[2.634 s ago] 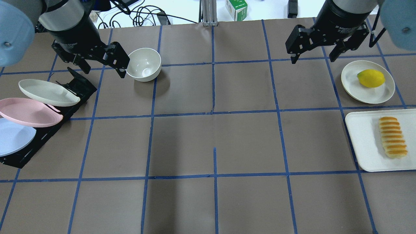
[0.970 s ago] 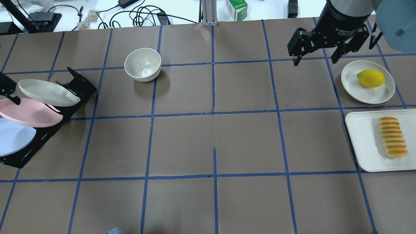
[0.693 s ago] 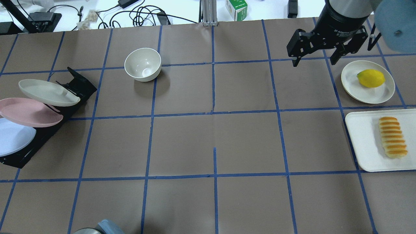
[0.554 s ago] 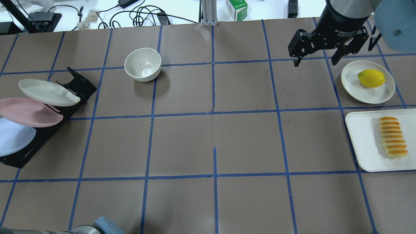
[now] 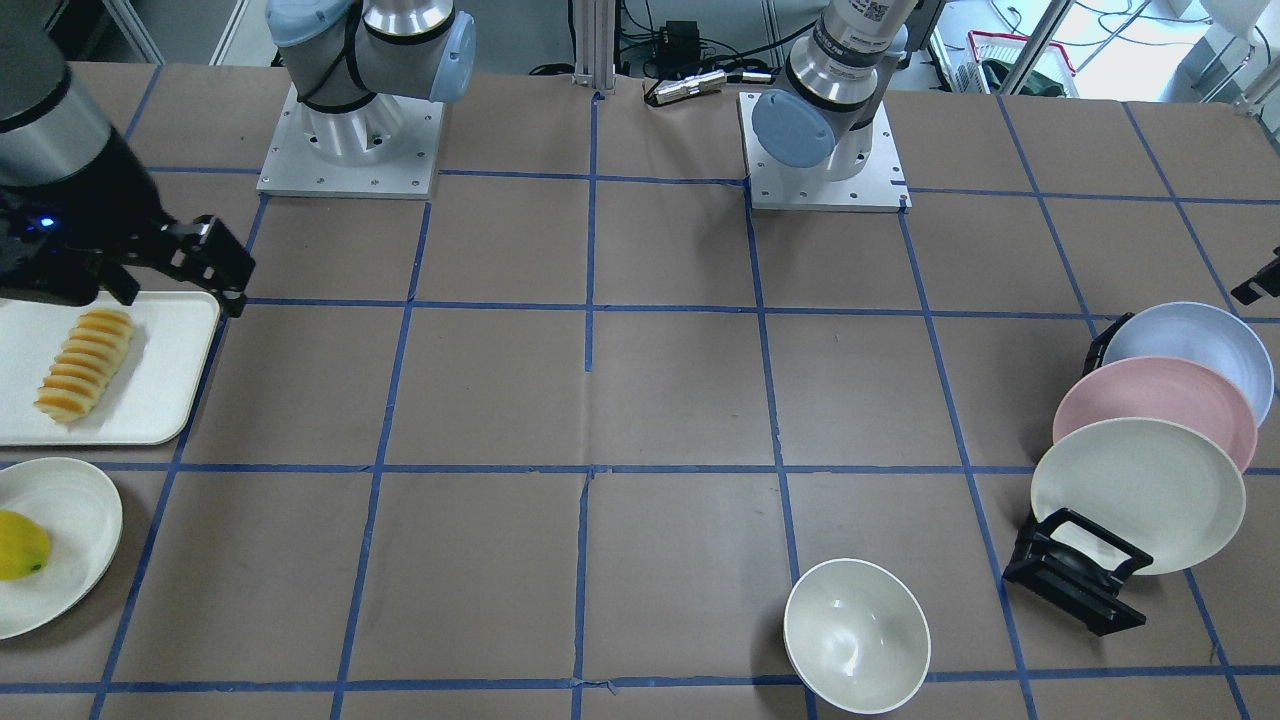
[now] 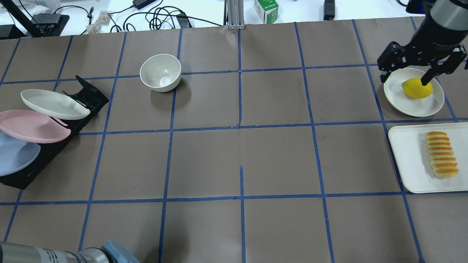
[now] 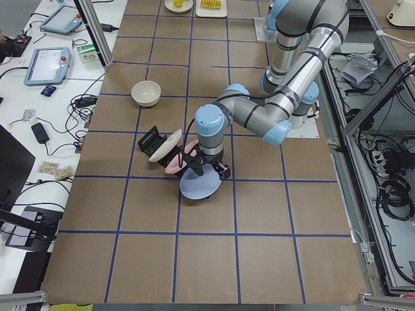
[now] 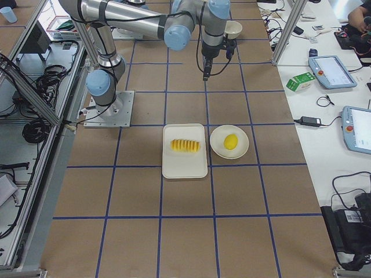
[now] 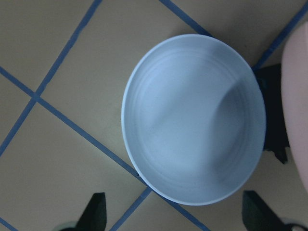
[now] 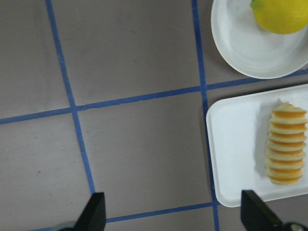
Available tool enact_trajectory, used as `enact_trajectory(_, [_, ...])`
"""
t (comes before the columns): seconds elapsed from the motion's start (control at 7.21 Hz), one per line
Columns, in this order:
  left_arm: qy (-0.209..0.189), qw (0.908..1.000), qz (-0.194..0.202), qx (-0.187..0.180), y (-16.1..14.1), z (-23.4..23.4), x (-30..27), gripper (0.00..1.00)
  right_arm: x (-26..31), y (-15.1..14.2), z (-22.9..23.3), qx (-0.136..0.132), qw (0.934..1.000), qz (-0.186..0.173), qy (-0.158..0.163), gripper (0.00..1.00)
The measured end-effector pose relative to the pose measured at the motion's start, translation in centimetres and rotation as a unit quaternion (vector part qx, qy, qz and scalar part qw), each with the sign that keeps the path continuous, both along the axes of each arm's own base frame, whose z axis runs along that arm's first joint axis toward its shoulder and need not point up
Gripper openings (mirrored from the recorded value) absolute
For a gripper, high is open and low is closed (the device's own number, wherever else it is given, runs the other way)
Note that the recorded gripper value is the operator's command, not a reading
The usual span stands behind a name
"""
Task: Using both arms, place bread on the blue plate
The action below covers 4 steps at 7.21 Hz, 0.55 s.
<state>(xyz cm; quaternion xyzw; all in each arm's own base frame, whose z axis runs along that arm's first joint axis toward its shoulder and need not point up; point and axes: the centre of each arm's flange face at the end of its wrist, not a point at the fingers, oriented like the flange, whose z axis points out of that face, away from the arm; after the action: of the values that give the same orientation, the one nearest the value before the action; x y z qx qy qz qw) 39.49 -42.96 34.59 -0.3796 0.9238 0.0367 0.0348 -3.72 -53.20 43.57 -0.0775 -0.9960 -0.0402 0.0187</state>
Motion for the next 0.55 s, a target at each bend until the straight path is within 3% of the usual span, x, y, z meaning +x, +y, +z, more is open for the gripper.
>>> enact_trajectory(0.28, [-0.015,0.9983,0.055,0.006,-0.2,-3.1,1.8,1.00,-4.5,0.1,-1.5,0.026,0.9994,0.006,0.021,1.00])
enact_trajectory(0.55, [-0.058,0.9957,0.070,0.020,-0.8,-5.9,3.9,1.00,-9.9,0.0,-3.7,0.046,0.9988,-0.012,0.011,1.00])
